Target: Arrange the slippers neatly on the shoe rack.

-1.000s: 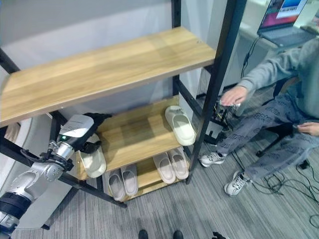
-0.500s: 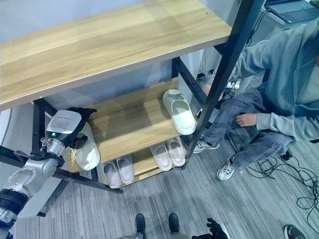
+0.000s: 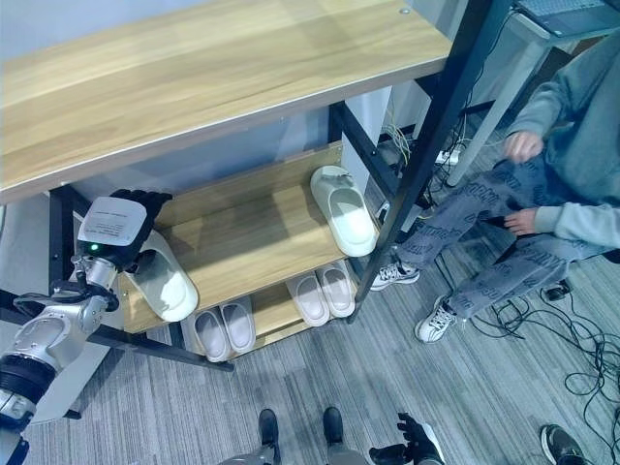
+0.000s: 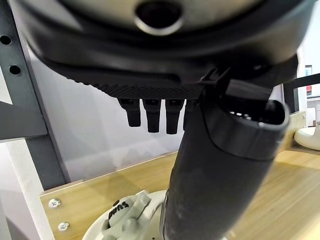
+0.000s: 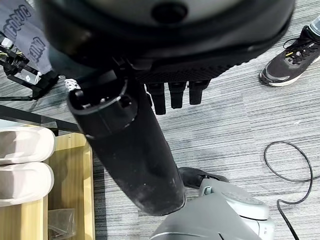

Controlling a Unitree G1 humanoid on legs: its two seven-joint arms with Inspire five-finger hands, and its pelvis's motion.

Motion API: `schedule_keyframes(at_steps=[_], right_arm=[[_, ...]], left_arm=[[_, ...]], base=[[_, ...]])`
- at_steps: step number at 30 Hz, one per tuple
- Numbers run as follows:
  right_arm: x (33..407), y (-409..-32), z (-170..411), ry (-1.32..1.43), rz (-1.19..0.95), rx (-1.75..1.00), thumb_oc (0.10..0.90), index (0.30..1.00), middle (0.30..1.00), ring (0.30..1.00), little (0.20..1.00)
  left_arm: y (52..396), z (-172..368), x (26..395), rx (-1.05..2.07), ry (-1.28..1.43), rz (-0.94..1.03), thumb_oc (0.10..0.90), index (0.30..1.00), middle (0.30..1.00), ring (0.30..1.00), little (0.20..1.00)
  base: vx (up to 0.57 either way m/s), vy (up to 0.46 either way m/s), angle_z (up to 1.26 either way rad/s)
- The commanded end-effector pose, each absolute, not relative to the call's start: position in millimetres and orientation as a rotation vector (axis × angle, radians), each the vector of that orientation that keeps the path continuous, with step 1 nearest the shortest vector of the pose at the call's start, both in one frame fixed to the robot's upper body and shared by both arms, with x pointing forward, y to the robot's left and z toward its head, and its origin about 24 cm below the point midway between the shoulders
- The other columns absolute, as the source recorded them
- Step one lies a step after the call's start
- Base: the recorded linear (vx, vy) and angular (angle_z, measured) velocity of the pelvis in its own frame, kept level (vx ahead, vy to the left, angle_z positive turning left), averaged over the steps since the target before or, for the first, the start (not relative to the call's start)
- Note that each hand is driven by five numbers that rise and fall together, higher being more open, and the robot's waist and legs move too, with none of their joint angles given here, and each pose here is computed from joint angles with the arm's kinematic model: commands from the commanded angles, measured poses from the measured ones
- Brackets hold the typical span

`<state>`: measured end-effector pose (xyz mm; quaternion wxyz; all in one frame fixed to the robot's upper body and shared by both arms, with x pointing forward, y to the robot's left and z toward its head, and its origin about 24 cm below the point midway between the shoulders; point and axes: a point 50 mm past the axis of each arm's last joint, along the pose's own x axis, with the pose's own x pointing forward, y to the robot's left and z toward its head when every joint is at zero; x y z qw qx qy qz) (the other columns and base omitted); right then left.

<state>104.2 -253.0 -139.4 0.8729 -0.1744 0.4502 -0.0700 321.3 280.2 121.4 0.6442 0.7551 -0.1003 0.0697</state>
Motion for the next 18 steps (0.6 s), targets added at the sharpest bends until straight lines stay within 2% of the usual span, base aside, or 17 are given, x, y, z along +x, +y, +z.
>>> schedule_keyframes(at_steps=[1,3,4,5,6,12,18], right_arm=[[105.7,-256.7,-134.7,0.905,-0.137,-0.405,0.8,0.9,0.9,0.9,0.9],[105.5,-256.9,-134.8,0.908,-0.135,-0.406,0.8,0.9,0.9,0.9,0.9],[106.3,-256.1,-135.0,0.909,-0.131,-0.407,0.8,0.9,0.9,0.9,0.9],[106.3,-256.2,-135.0,0.909,-0.131,-0.407,0.8,0.9,0.9,0.9,0.9],[106.8,-256.0,-135.0,0.909,-0.132,-0.406,0.8,0.9,0.9,0.9,0.9],[110.5,-253.4,-134.5,0.897,-0.131,-0.396,0.8,0.9,0.9,0.9,0.9],[113.9,-252.8,-133.0,0.879,-0.141,-0.39,0.8,0.9,0.9,0.9,0.9]], left_arm=[[312.6,193.0,329.7,1.751,-0.294,0.489,0.8,0.9,0.9,0.9,0.9],[312.9,191.0,329.4,1.749,-0.284,0.484,0.8,0.9,0.9,0.9,0.9],[311.2,185.6,330.0,1.743,-0.269,0.466,0.595,0.592,0.592,0.592,0.592],[311.1,185.5,330.0,1.743,-0.269,0.466,0.565,0.547,0.547,0.547,0.547],[309.9,183.5,330.3,1.74,-0.265,0.458,0.4,0.3,0.3,0.3,0.3],[287.2,176.1,332.7,1.721,-0.335,0.387,0.4,0.3,0.3,0.3,0.3],[247.0,173.3,337.4,1.654,-0.485,0.296,0.4,0.3,0.3,0.3,0.3]], base=[[0.0,0.0,0.0],[0.0,0.0,0.0],[0.0,0.0,0.0],[0.0,0.0,0.0],[0.0,0.0,0.0],[0.0,0.0,0.0],[0.0,0.0,0.0]])
